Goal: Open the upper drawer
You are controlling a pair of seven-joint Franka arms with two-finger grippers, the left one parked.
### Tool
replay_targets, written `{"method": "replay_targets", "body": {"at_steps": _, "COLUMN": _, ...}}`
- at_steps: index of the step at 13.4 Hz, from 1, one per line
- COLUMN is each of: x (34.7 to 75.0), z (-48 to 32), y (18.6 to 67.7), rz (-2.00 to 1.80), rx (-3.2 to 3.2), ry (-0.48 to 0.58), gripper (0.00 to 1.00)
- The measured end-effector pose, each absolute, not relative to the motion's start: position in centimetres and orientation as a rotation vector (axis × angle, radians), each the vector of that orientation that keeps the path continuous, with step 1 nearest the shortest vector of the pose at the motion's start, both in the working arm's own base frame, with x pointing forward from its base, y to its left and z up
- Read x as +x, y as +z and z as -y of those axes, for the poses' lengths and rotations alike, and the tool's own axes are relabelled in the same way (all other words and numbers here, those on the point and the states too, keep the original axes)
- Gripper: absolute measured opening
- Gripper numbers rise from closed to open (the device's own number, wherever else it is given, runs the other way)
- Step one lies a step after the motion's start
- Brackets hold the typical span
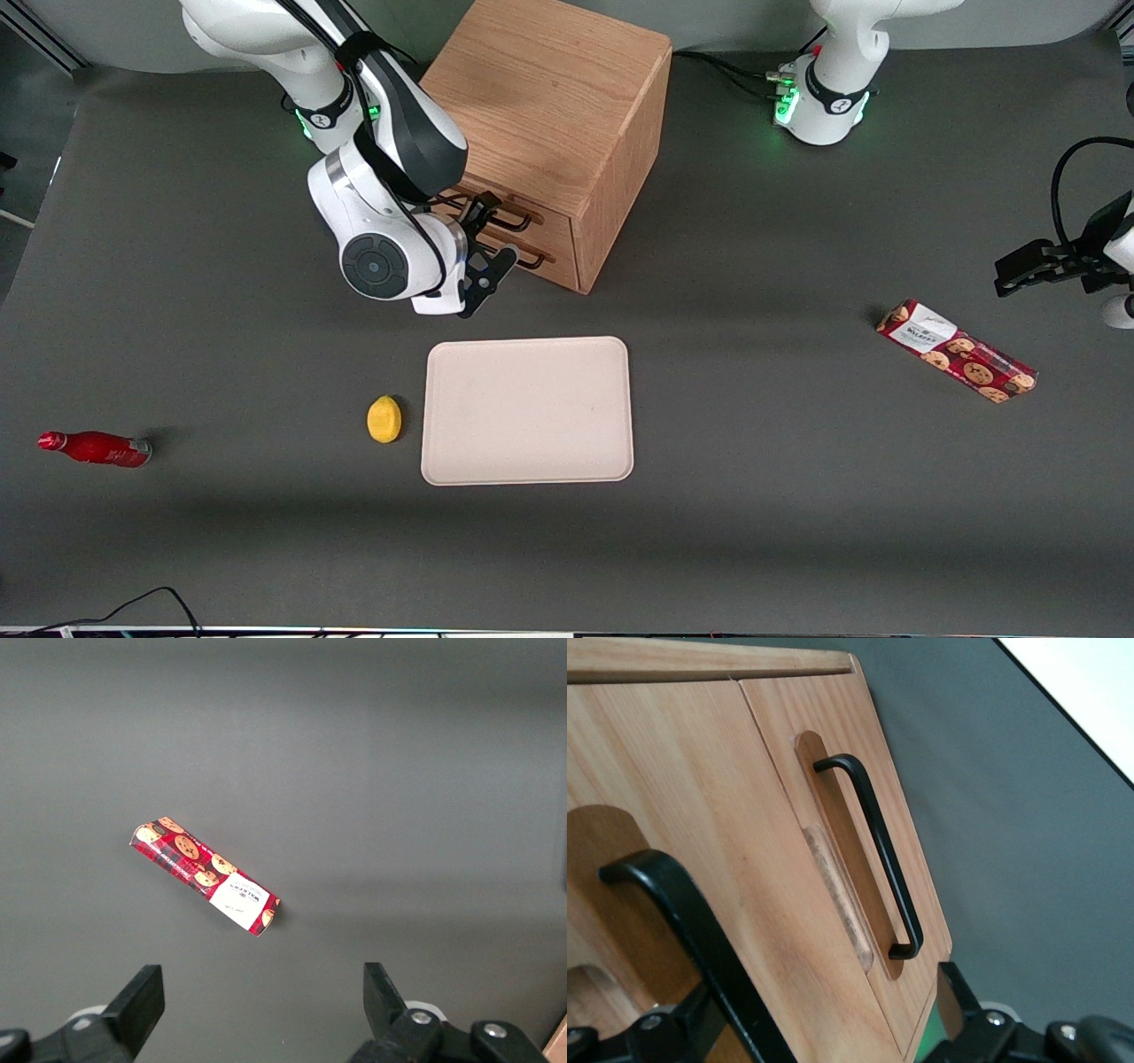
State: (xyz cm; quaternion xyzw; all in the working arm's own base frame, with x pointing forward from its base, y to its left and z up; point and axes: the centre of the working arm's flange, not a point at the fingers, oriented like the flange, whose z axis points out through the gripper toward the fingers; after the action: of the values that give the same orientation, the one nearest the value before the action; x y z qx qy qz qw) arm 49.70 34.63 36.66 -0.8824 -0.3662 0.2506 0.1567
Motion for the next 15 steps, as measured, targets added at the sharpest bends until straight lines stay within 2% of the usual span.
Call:
{"method": "replay_targets", "body": {"at_steps": 5, "x": 49.6, "z": -34.5, "y": 35.5, "rz": 1.038, "rx": -2.531, "ry": 0.721, "gripper": 1.00}}
{"method": "replay_targets", "body": {"at_steps": 15, "x": 51.6, "z": -32.8, "y": 35.4, "rz": 1.047, "rx": -2.539, "ry": 0.648, "gripper": 1.00}}
